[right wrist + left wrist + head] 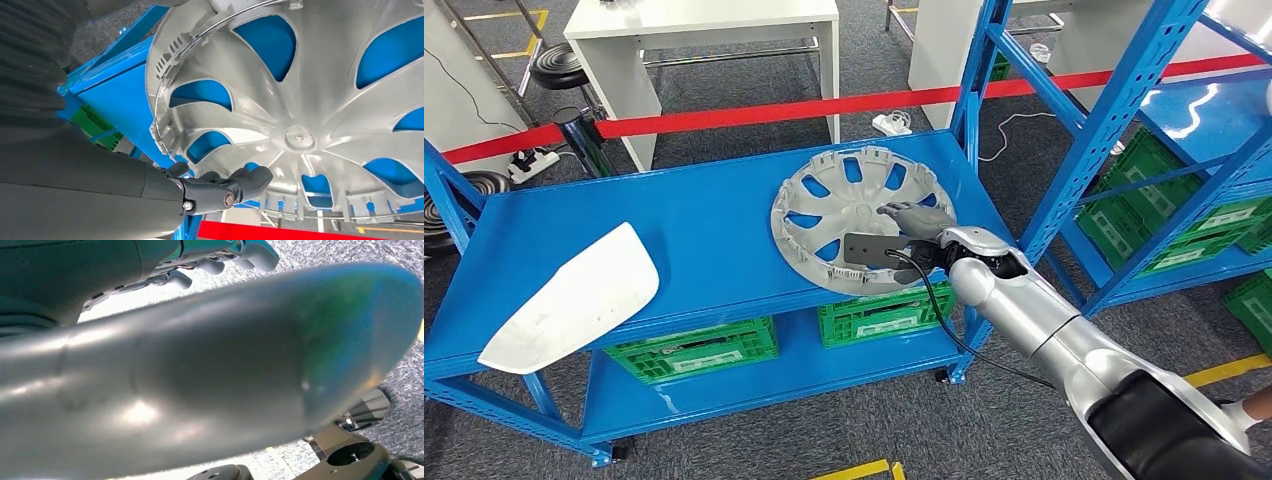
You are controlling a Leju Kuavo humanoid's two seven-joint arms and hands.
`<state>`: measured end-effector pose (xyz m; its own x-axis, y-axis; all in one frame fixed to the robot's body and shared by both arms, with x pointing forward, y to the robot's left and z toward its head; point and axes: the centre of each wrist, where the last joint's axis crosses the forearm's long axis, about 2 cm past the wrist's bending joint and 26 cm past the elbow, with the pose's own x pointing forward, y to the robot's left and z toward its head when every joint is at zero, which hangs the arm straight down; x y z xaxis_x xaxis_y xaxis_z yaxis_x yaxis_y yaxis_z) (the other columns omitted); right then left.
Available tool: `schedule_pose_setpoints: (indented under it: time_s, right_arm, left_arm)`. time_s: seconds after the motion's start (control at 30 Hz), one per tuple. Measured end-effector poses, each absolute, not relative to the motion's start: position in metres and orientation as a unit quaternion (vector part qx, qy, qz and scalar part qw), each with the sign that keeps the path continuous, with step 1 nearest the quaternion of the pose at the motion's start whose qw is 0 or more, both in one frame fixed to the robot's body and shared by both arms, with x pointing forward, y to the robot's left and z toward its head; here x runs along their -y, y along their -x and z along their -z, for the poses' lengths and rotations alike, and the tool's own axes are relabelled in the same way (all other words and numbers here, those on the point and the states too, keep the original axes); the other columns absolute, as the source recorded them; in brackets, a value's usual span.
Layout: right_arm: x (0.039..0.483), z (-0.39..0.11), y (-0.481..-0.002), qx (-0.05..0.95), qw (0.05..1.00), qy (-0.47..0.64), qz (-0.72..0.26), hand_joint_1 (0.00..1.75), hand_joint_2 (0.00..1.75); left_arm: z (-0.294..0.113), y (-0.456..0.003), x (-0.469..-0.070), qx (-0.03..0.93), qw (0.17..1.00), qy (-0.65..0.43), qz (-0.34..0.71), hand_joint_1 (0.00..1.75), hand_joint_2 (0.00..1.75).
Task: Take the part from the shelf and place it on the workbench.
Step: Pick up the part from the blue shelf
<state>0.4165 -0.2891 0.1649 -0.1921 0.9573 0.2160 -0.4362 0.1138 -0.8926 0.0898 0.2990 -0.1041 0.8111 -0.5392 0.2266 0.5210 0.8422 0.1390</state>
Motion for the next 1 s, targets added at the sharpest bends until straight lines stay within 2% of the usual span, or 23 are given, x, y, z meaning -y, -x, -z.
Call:
schedule_pose_setpoints:
  time_s: [0.3, 0.33, 0.43, 0.47, 1.0]
  right_arm:
    - [0.293, -0.137, -0.406, 0.447, 0.605, 0.247, -0.611, 0.0, 1.75]
    - [0.293, -0.13, -0.403, 0.441, 0.61, 0.244, -0.612, 0.1, 1.75]
    - [0.293, -0.114, -0.395, 0.423, 0.622, 0.236, -0.615, 1.4, 1.75]
    - [0.293, -0.11, -0.394, 0.418, 0.626, 0.235, -0.615, 1.75, 1.75]
    - [0.295, -0.089, -0.385, 0.393, 0.646, 0.231, -0.613, 1.75, 1.75]
  left_arm:
    - [0.103, -0.095, -0.299, 0.134, 0.948, -0.038, 0.285, 0.0, 0.0]
    - [0.103, -0.096, -0.299, 0.135, 0.948, -0.038, 0.286, 0.0, 0.0]
    - [0.102, -0.097, -0.299, 0.136, 0.947, -0.039, 0.288, 0.0, 0.0]
    - [0.102, -0.097, -0.299, 0.135, 0.947, -0.039, 0.288, 0.0, 0.0]
    - [0.102, -0.101, -0.3, 0.138, 0.947, -0.039, 0.289, 0.0, 0.0]
